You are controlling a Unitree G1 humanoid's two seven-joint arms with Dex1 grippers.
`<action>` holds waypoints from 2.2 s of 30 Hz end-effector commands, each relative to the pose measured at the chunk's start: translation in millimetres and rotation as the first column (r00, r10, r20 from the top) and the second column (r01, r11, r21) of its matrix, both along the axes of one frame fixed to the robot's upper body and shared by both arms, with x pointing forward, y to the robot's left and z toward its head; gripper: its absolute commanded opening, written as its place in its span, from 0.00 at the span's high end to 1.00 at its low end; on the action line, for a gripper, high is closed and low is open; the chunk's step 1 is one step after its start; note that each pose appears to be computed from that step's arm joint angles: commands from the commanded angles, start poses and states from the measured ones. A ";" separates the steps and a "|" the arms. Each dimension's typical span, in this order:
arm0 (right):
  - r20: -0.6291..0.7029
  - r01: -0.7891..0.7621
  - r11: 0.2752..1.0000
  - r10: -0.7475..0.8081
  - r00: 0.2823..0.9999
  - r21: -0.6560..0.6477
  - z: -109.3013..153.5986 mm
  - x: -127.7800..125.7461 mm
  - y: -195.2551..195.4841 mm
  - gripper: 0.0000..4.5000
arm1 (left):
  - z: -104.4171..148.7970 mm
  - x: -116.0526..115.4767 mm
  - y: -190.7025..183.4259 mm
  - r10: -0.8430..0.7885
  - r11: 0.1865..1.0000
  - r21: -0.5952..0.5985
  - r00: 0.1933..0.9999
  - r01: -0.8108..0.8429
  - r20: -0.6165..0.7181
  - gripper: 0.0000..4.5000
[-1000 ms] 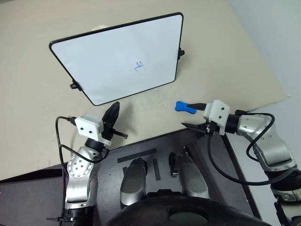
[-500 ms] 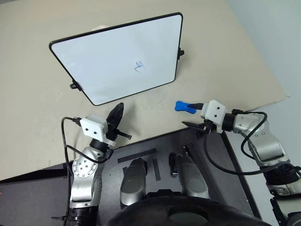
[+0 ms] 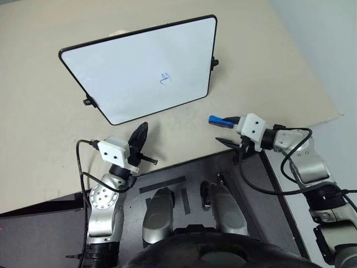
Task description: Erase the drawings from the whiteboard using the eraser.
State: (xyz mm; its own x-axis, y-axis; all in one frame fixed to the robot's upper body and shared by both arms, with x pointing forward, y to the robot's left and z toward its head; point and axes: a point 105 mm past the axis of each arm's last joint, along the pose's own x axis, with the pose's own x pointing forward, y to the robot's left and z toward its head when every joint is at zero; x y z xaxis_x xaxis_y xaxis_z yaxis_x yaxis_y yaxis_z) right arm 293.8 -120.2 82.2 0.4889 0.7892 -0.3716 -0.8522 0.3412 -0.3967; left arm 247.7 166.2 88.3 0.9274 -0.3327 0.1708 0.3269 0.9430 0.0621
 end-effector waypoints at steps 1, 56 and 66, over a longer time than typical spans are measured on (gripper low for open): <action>0.047 0.017 1.000 -0.016 0.999 -0.020 2.9 5.4 -1.6 0.47 | 8.1 0.0 -3.0 -0.013 1.000 0.001 0.999 0.013 0.043 1.00; 0.944 -0.152 0.963 0.251 0.214 -0.222 132.7 77.6 125.4 0.99 | 30.4 25.0 -9.0 -0.046 0.999 0.016 0.991 0.044 0.128 1.00; 0.854 -0.233 0.919 0.385 0.349 -0.319 76.8 68.5 140.8 0.99 | 29.4 30.5 -16.5 -0.061 0.998 0.010 0.990 0.060 0.126 1.00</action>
